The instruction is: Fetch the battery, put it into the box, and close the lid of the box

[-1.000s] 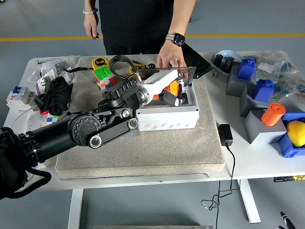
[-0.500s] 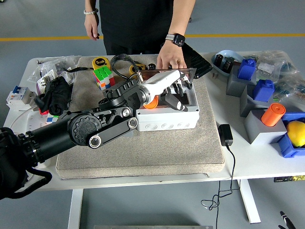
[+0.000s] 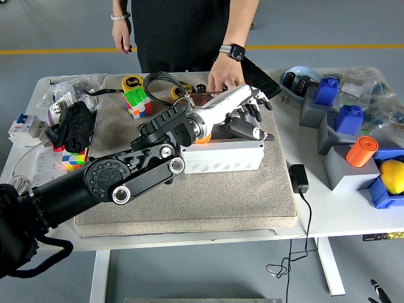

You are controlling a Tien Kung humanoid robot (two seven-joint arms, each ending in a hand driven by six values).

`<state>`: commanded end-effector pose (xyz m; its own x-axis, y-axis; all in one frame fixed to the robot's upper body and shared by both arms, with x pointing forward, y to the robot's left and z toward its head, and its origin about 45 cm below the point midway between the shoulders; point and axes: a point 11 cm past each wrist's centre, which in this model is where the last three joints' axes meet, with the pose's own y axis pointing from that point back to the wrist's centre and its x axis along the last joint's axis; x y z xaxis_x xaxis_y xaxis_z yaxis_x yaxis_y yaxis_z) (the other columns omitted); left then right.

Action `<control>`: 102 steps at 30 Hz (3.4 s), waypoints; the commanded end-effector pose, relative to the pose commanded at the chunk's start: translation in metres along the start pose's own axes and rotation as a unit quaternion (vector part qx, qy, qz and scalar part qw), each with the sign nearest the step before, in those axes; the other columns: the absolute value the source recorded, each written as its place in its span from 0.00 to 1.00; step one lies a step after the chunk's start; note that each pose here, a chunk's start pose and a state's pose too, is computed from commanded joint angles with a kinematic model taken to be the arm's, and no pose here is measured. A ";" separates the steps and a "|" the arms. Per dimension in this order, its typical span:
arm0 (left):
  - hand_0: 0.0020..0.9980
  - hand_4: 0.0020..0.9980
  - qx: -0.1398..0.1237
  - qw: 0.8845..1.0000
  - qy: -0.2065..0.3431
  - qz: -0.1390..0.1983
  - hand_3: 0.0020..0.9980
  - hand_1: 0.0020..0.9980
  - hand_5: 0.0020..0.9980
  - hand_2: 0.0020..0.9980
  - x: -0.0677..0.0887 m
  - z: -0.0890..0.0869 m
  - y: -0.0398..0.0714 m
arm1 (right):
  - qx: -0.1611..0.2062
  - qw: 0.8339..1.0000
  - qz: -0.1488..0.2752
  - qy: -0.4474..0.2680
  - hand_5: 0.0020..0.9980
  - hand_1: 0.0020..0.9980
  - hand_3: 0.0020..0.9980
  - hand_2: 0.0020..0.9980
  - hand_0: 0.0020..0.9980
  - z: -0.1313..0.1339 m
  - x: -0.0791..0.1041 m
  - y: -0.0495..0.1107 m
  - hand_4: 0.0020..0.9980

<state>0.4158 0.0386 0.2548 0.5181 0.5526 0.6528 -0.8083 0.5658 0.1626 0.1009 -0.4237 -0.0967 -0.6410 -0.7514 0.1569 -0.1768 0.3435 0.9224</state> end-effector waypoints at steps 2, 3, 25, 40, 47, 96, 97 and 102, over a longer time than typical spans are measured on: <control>0.39 1.00 -0.003 1.000 0.021 0.015 0.55 0.55 0.26 0.48 0.010 -0.007 0.009 | 0.000 1.000 0.000 -0.001 0.62 0.66 0.60 0.65 0.73 0.001 0.000 0.000 1.00; 0.38 0.90 -0.004 0.999 0.027 0.022 0.55 0.53 0.14 0.52 0.014 -0.010 0.013 | 0.000 1.000 0.000 -0.001 0.62 0.66 0.60 0.65 0.73 0.001 0.000 0.000 1.00; 0.38 0.88 0.097 0.993 0.039 0.063 0.55 0.54 0.11 0.54 0.039 -0.107 0.082 | 0.000 1.000 -0.004 -0.008 0.62 0.66 0.60 0.65 0.73 0.002 -0.002 0.000 1.00; 0.38 0.88 0.093 0.995 0.037 0.024 0.55 0.53 0.11 0.54 0.015 -0.094 0.067 | 0.000 1.000 -0.003 -0.001 0.62 0.66 0.60 0.65 0.73 0.001 -0.002 0.000 1.00; 0.38 0.87 0.066 0.996 0.054 0.008 0.55 0.53 0.11 0.54 -0.002 -0.071 0.050 | -0.002 1.000 -0.003 0.000 0.62 0.66 0.60 0.65 0.73 0.002 -0.001 0.000 1.00; 0.83 1.00 0.059 0.996 -0.004 0.060 0.79 0.81 0.50 0.78 0.045 -0.054 0.016 | 0.002 1.000 -0.003 -0.007 0.61 0.66 0.60 0.65 0.73 0.001 -0.003 0.000 1.00; 0.83 1.00 0.060 0.996 -0.001 0.060 0.79 0.81 0.50 0.78 0.044 -0.055 0.017 | 0.002 1.000 -0.004 -0.008 0.61 0.66 0.60 0.65 0.73 0.001 -0.003 0.000 1.00; 0.63 1.00 0.067 0.996 0.005 0.052 0.68 0.59 0.50 0.61 0.040 -0.058 0.021 | 0.002 1.000 -0.004 -0.009 0.61 0.66 0.60 0.65 0.73 0.001 -0.003 0.000 1.00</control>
<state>0.4358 0.1084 0.2417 0.4321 0.6109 0.6634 -0.8873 0.4194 0.1917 0.1021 -0.4208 -0.0972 -0.6522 -0.7443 0.1437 -0.1852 0.3402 0.9219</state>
